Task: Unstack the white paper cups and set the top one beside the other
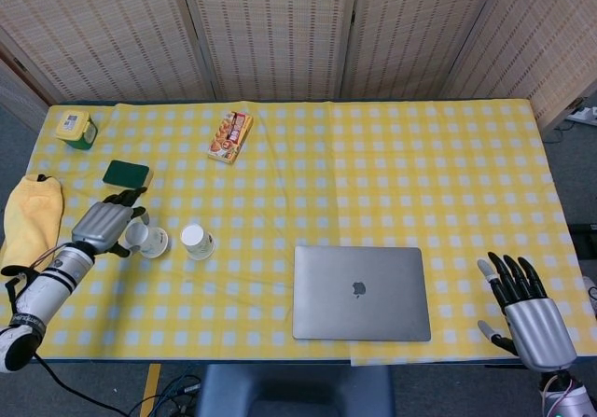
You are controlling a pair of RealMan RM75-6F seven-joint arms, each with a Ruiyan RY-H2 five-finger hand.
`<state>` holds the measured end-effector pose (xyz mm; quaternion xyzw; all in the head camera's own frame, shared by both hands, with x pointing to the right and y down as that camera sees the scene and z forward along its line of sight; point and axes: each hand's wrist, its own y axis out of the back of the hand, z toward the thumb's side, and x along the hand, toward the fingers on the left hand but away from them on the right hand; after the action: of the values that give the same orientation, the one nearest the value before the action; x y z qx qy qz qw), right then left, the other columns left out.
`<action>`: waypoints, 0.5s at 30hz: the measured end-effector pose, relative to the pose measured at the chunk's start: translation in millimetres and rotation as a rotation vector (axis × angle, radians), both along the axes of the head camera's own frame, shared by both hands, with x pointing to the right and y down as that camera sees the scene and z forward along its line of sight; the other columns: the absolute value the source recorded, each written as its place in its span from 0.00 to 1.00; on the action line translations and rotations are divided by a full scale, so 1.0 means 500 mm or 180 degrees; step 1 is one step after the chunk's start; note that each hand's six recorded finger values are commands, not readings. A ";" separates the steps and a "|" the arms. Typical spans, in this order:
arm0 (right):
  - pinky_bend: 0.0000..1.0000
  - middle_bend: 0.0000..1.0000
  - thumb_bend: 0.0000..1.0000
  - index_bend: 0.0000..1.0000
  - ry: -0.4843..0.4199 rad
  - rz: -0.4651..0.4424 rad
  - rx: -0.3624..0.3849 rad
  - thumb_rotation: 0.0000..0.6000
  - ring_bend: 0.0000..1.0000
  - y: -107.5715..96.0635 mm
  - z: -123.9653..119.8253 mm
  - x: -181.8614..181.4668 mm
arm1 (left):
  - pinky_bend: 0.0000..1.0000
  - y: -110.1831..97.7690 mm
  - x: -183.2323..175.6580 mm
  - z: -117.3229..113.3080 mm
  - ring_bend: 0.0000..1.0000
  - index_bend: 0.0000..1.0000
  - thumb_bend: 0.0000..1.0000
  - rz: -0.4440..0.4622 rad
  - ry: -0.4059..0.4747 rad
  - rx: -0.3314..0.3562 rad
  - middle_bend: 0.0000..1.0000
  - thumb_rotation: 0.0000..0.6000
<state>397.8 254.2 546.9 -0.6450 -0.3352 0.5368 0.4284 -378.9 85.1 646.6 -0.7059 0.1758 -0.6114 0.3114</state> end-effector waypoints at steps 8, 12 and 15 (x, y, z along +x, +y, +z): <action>0.00 0.00 0.19 0.00 0.0041 -0.0003 -0.0010 1.00 0.00 0.002 0.006 -0.003 | 0.16 -0.001 -0.008 0.021 0.00 0.41 0.30 -0.0032 0.0050 -0.0010 0.00 1.00; 0.00 0.00 0.19 0.00 0.0065 -0.0004 -0.0018 1.00 0.00 0.004 0.011 -0.006 | 0.16 0.004 -0.014 0.030 0.00 0.40 0.30 -0.0049 0.0074 -0.0044 0.00 1.00; 0.00 0.00 0.19 0.00 0.0078 -0.0002 -0.0016 1.00 0.00 0.005 0.013 -0.008 | 0.16 0.007 -0.022 0.036 0.00 0.39 0.30 -0.0066 0.0080 -0.0063 0.00 1.00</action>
<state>394.0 256.8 553.3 -0.6395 -0.3284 0.5453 0.4310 -389.7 88.4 664.7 -0.7148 0.1809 -0.6073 0.2958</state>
